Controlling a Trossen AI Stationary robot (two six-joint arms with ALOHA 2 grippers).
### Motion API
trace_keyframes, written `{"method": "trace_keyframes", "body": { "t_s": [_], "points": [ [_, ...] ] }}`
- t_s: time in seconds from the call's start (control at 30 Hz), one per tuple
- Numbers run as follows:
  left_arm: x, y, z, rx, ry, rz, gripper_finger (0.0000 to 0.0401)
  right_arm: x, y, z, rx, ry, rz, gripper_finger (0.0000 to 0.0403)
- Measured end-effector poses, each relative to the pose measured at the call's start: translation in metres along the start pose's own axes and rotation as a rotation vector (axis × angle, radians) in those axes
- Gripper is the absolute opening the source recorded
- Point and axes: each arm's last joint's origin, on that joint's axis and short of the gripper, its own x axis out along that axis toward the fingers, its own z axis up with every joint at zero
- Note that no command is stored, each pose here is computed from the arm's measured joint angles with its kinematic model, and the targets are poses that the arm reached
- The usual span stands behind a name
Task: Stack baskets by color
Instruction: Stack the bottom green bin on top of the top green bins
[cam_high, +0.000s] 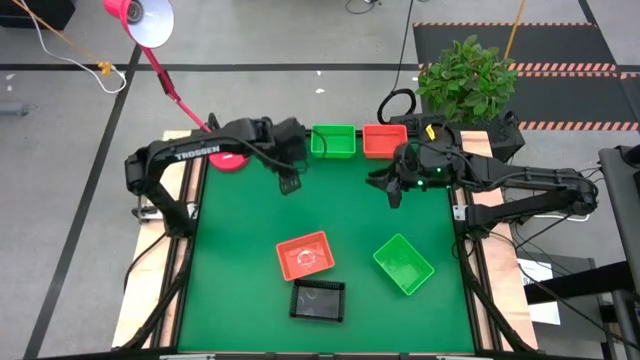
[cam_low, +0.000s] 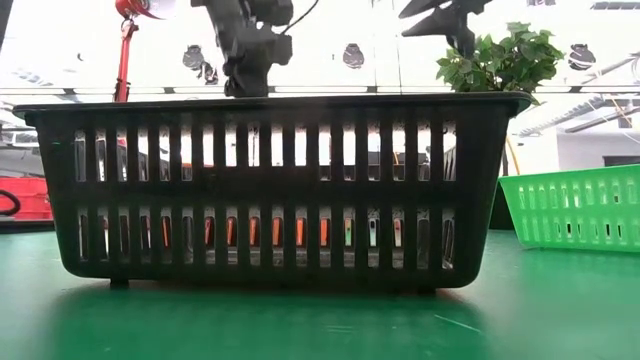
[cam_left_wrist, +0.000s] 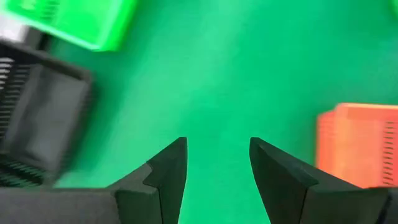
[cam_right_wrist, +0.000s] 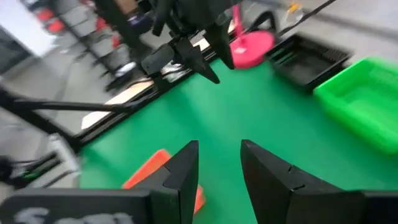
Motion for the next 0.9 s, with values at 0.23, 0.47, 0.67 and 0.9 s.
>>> {"method": "trace_keyframes", "body": {
  "t_s": [0.23, 0.47, 0.67, 0.9],
  "points": [
    [0.002, -0.072, -0.009, 0.063, 0.022, -0.101, 0.0177, -0.002, 0.008, -0.019, 0.141, 0.191, 0.049, 0.0116],
    [-0.003, -0.139, -0.024, 0.058, -0.042, -0.134, 0.0177, -0.012, 0.032, -0.05, 0.062, 0.376, 0.074, 0.0116],
    [-0.008, -0.174, -0.038, 0.011, -0.077, -0.139, 0.0177, -0.022, 0.042, -0.072, 0.02, 0.471, 0.02, 0.0116],
    [-0.011, -0.188, -0.047, 0.015, -0.093, -0.106, 0.0177, -0.032, 0.049, -0.086, -0.103, 0.546, 0.035, 0.0116]
  ]
}}
